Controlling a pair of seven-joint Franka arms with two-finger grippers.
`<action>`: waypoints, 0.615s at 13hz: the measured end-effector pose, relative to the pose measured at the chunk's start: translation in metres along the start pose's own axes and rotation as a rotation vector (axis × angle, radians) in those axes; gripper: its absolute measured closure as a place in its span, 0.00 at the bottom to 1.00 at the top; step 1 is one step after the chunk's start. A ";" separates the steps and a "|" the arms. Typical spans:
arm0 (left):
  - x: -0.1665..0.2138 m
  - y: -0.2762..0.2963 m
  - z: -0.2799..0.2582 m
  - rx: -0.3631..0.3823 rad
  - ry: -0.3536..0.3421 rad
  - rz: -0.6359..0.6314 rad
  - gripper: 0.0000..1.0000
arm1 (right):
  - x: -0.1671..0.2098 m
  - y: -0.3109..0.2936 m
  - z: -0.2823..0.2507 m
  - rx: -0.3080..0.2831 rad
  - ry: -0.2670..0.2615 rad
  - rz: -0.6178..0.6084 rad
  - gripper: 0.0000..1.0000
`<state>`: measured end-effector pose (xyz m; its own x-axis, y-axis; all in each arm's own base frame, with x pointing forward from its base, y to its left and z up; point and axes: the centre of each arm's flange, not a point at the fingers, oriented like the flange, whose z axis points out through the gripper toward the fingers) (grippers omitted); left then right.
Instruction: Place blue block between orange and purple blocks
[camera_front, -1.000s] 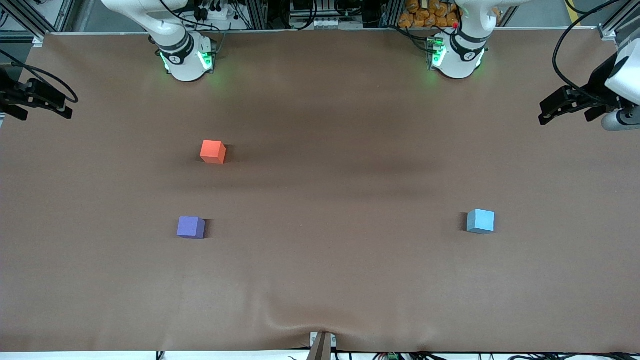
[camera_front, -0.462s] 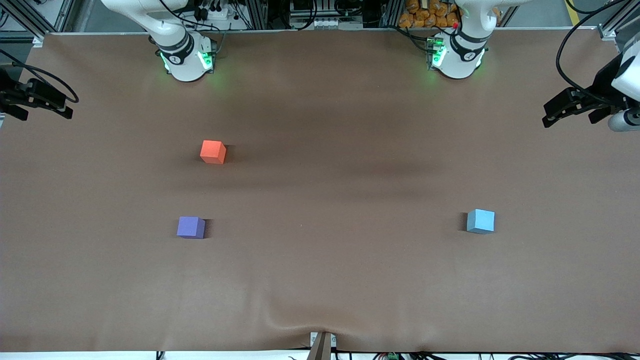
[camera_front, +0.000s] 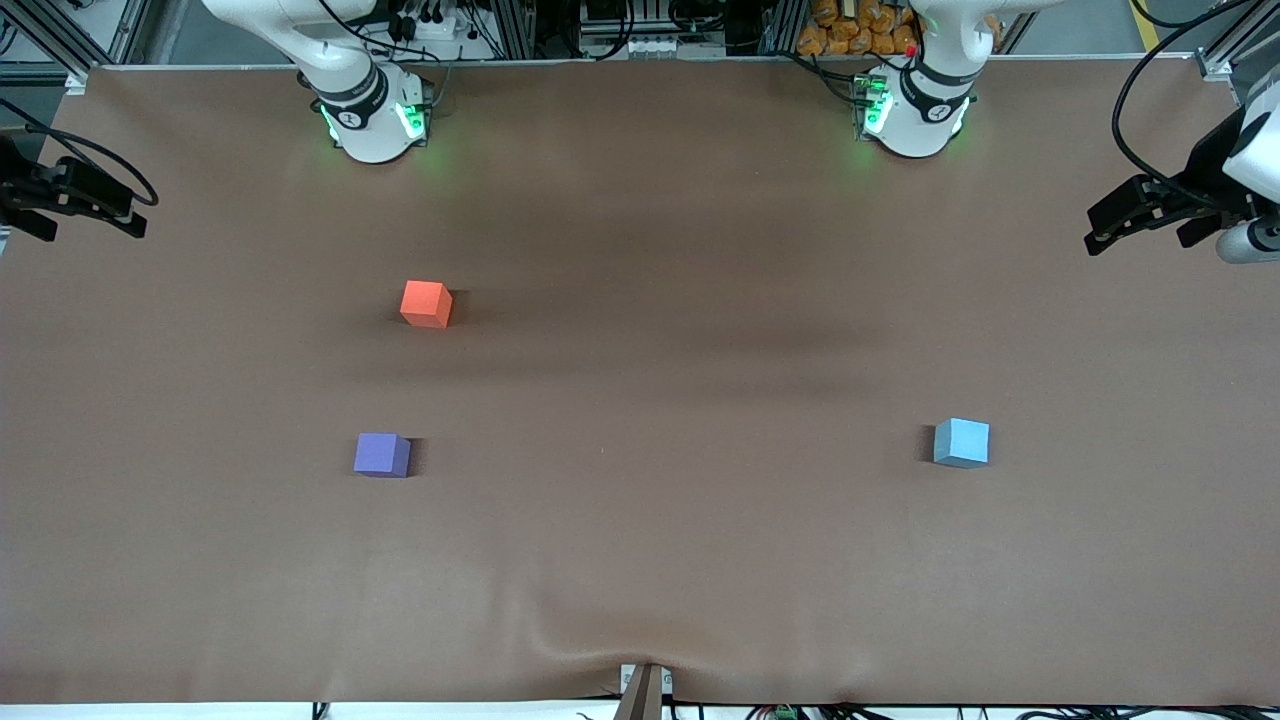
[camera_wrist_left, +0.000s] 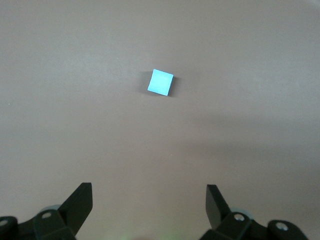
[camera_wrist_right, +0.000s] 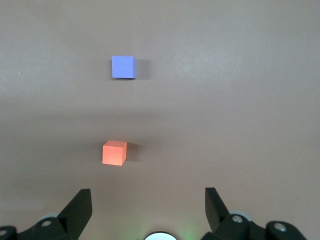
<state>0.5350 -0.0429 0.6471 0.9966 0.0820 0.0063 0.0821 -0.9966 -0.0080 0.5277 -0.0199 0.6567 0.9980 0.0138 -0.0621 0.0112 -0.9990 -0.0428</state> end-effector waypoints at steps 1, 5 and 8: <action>0.000 0.000 0.000 0.000 0.000 0.000 0.00 | 0.000 0.000 0.000 0.000 0.000 0.000 0.00; 0.000 0.000 0.000 0.000 0.001 0.000 0.00 | 0.000 0.000 0.000 0.000 0.000 0.000 0.00; 0.005 0.001 0.009 -0.001 -0.002 0.001 0.00 | 0.000 0.000 0.000 0.000 0.000 -0.001 0.00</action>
<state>0.5398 -0.0432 0.6379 0.9967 0.0809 0.0048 0.0810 -0.9967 -0.0069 0.5277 -0.0195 0.6567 0.9979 0.0145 -0.0626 0.0119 -0.9990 -0.0428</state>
